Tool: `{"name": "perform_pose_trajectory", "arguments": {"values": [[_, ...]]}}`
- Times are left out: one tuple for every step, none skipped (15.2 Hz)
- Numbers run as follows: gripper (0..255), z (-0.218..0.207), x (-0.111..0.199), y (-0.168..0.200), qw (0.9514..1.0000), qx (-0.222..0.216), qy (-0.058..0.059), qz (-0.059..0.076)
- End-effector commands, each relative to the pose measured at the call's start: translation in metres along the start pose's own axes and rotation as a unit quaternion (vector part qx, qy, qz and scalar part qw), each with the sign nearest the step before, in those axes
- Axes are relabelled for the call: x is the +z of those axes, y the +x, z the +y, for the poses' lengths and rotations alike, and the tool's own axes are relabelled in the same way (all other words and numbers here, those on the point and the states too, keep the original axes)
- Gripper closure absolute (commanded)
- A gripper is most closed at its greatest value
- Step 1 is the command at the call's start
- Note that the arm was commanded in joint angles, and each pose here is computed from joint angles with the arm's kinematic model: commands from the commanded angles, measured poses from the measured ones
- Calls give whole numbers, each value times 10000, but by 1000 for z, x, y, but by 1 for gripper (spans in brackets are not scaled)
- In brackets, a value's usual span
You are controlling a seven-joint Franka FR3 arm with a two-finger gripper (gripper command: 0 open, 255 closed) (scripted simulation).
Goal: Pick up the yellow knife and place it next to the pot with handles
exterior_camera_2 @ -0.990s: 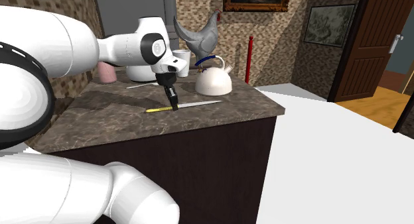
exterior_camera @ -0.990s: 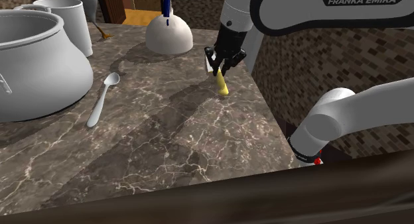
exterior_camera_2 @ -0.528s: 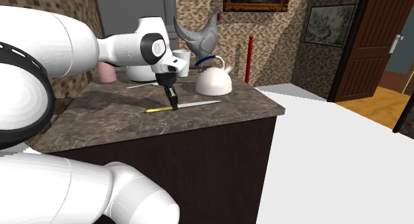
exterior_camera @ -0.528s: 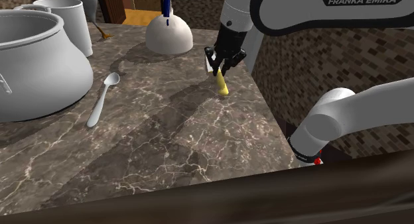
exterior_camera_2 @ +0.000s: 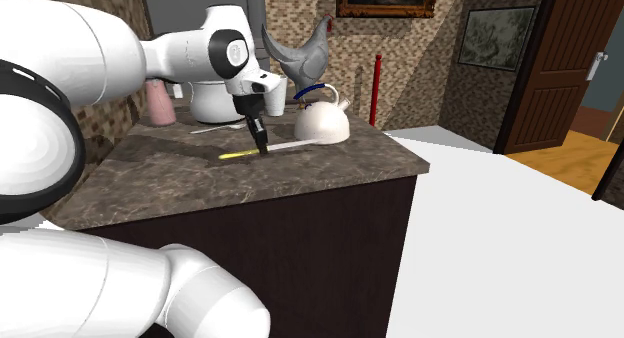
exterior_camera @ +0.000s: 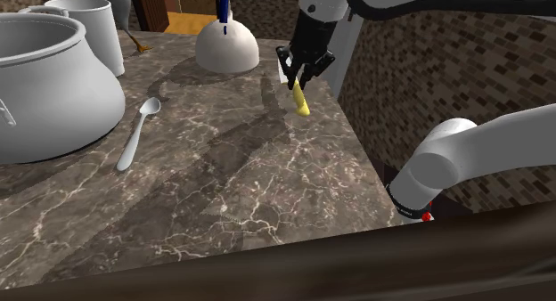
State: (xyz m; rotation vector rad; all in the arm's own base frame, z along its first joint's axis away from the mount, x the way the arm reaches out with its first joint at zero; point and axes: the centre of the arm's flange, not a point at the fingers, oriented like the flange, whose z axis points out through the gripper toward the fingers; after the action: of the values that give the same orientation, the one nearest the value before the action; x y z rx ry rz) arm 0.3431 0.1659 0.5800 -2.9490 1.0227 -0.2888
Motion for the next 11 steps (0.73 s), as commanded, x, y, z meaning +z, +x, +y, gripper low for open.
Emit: {"name": "perform_pose_trajectory", "arguments": {"values": [[255, -1, -11, 1, 10000, 0, -2, -1], [255, -1, -16, 2, 10000, 0, -2, -1], [255, -2, -21, 3, 10000, 0, -2, -1], [255, -2, -26, 4, 10000, 0, -2, -1], [255, -2, -32, 5, 10000, 0, -2, -1], [255, -3, -37, 6, 10000, 0, -2, -1], [255, -3, -42, 6, 10000, 0, -2, -1], [255, -3, -47, 7, 10000, 0, -2, -1], [255, -4, -52, 8, 10000, 0, -2, -1], [255, -4, -58, 9, 10000, 0, -2, -1], [255, -4, -63, 10, 10000, 0, -2, -1]]}}
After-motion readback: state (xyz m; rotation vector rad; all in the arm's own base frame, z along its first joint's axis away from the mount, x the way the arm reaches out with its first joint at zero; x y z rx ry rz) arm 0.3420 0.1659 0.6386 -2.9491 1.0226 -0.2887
